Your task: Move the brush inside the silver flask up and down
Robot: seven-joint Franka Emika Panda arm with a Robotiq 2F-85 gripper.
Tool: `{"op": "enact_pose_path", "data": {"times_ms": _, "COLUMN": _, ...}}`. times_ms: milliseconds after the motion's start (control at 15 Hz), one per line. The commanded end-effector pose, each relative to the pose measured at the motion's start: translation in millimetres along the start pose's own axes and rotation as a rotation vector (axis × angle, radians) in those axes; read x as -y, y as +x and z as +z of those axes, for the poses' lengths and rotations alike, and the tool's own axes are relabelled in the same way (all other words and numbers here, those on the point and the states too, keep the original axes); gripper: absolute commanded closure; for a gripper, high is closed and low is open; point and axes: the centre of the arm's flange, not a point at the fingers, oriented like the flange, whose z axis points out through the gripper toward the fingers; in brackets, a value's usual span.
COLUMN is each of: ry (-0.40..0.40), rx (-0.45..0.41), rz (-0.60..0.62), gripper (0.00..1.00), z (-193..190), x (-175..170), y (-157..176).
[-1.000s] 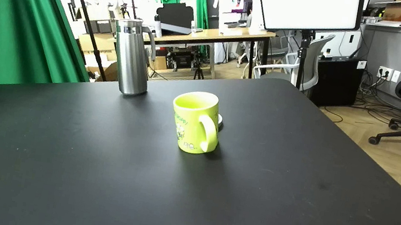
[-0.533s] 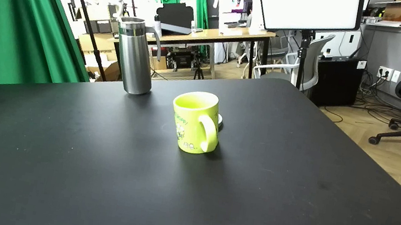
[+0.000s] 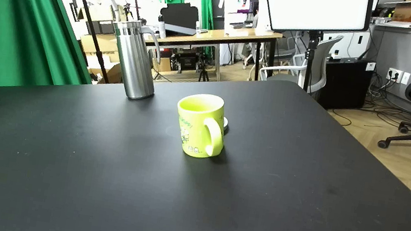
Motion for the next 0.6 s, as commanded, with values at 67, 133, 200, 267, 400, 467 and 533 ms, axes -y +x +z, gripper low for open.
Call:
{"op": "enact_pose_path", "data": {"times_ms": 67, "ry": -0.006, "rx": -0.019, "rz": 0.015, "gripper": 0.96, "z": -18.2, "x": 4.6, "y": 0.5}}
{"op": "enact_pose_path", "data": {"times_ms": 133, "ry": -0.011, "rx": -0.027, "rz": 0.013, "gripper": 0.96, "z": -23.9, "x": 5.3, "y": 0.1}}
{"op": "enact_pose_path", "data": {"times_ms": 200, "ry": -0.018, "rx": -0.033, "rz": 0.012, "gripper": 0.96, "z": -30.3, "x": 6.0, "y": -0.6}}
{"op": "enact_pose_path", "data": {"times_ms": 267, "ry": -0.023, "rx": -0.040, "rz": 0.010, "gripper": 0.96, "z": -38.3, "x": 7.0, "y": -2.1}}
{"op": "enact_pose_path", "data": {"times_ms": 400, "ry": -0.045, "rx": -0.059, "rz": 0.009, "gripper": 0.96, "z": -56.5, "x": 8.6, "y": -6.5}}
{"op": "enact_pose_path", "data": {"times_ms": 467, "ry": -0.058, "rx": -0.069, "rz": 0.011, "gripper": 0.96, "z": -65.4, "x": 8.9, "y": -9.3}}
{"op": "enact_pose_path", "data": {"times_ms": 533, "ry": -0.067, "rx": -0.077, "rz": 0.015, "gripper": 0.96, "z": -72.4, "x": 8.5, "y": -11.5}}
